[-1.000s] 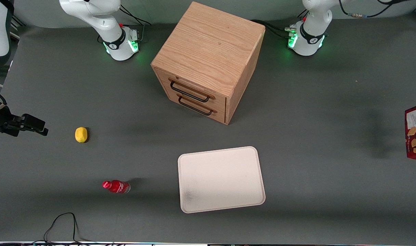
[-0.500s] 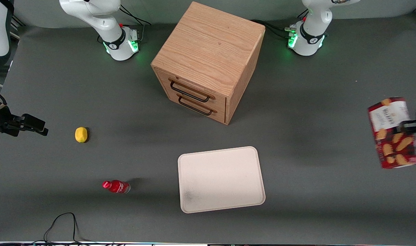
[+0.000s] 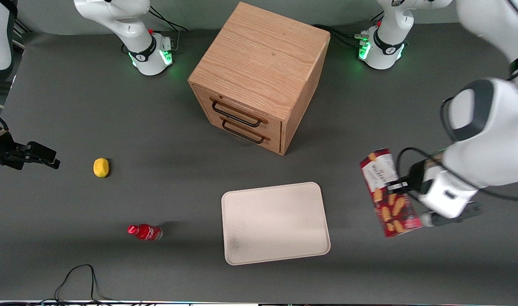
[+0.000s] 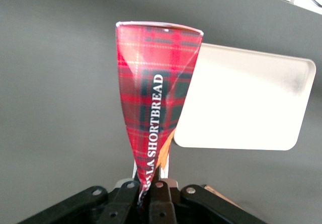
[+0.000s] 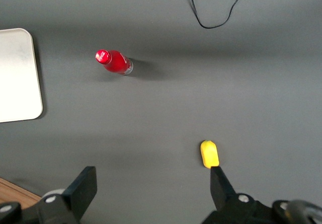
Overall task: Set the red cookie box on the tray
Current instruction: 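Lift the box and carry it with the left gripper toward the white tray, then lower the box onto the tray edge and open the left gripper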
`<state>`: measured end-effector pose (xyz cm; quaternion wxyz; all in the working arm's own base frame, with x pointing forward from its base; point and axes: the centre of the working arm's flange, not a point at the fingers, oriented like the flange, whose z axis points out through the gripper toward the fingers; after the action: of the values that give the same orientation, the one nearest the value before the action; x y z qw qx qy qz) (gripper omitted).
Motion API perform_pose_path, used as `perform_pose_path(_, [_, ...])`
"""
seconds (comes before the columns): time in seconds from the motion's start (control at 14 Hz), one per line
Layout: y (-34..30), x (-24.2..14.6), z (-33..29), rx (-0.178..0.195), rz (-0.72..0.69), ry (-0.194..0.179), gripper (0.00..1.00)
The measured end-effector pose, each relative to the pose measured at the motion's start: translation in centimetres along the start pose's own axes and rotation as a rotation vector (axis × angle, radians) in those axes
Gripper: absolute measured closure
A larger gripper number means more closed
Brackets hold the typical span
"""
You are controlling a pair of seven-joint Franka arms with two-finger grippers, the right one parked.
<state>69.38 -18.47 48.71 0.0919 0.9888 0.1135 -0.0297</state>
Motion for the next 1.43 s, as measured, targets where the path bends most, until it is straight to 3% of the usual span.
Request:
perform_pose_path(0.14, [3.0,0.1,5.1,0.016,0.002,-0.014,0.96])
perform_pose_path(0.64, [8.5,-0.1,20.5,0.083,0.033,0.017,0.96])
perform_pose_path(0.93, [8.9,0.2,24.1,0.067,0.017,0.052,0.96])
perform_pose_path(1.21, [9.2,-0.2,26.0,0.074,0.013,0.047,0.96])
perform_pose_path(1.36, [9.2,0.1,26.7,0.08,0.037,0.095,0.85])
perform_pose_path(1.43, [9.4,0.1,26.9,0.079,0.047,0.116,0.7])
